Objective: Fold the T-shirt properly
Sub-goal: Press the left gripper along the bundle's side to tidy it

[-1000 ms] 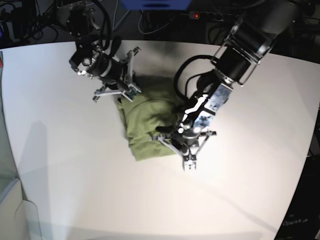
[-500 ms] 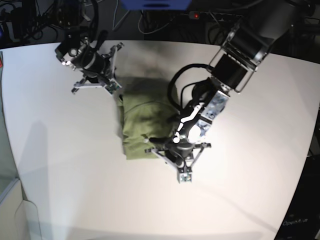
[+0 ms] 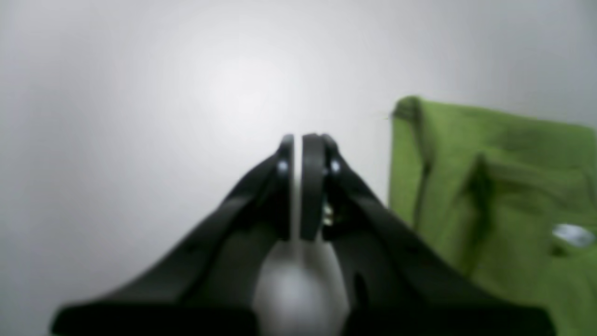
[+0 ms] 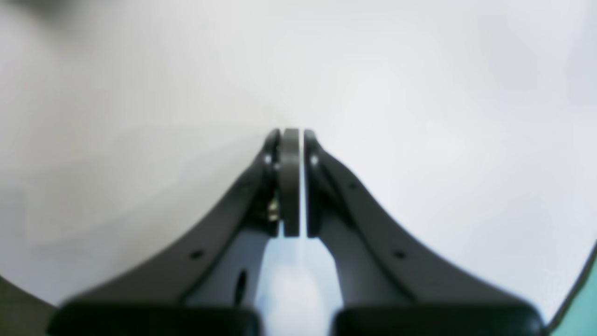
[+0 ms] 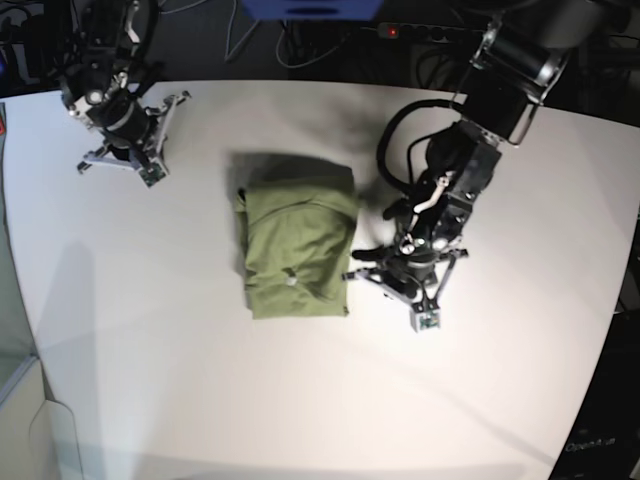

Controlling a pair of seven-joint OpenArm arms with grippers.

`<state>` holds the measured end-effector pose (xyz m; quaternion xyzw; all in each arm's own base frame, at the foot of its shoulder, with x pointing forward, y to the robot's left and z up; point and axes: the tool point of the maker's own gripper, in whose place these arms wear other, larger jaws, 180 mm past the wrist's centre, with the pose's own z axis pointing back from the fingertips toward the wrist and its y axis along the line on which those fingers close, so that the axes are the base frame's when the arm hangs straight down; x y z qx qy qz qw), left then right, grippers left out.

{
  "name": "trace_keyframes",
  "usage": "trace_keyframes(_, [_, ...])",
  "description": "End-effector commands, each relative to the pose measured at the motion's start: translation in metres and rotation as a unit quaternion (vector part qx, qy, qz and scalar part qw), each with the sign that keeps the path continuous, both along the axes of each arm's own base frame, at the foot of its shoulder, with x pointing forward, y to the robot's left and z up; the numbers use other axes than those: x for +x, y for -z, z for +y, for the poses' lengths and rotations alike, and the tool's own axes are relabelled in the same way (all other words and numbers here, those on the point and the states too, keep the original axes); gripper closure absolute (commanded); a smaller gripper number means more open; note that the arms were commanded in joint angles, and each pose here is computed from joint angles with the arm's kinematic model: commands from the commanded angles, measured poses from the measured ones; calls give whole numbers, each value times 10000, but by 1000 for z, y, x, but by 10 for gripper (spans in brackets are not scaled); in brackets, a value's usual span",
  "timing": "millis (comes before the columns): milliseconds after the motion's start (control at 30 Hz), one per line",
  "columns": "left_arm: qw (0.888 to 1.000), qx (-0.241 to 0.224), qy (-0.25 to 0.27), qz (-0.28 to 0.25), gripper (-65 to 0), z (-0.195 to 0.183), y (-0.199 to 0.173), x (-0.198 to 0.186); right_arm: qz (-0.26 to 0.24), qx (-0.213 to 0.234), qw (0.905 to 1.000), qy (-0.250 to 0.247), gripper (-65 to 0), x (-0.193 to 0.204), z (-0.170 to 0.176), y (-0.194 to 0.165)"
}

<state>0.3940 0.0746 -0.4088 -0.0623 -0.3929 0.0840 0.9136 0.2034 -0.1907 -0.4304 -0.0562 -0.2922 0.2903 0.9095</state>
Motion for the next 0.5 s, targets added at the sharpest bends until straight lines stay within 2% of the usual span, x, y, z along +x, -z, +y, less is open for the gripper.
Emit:
trace_keyframes(0, [9996, -44, 16, -285, -23, -5, -17, 16, -159, 28, 9999, -6, 0, 5, -2, -8])
trace_keyframes(167, [10000, -75, -20, -52, -23, -19, -4, 22, -171, -72, 9995, 240, 0, 2, -21, -10])
trace_keyframes(333, [9987, -216, 459, 66, -23, -46, 7, 23, -202, -198, 9979, 585, 0, -3, -45, -14])
trace_keyframes(467, [9983, 41, 576, 83, -23, -55, 16, 23, -270, -307, 9955, 859, 0, -4, -65, -19])
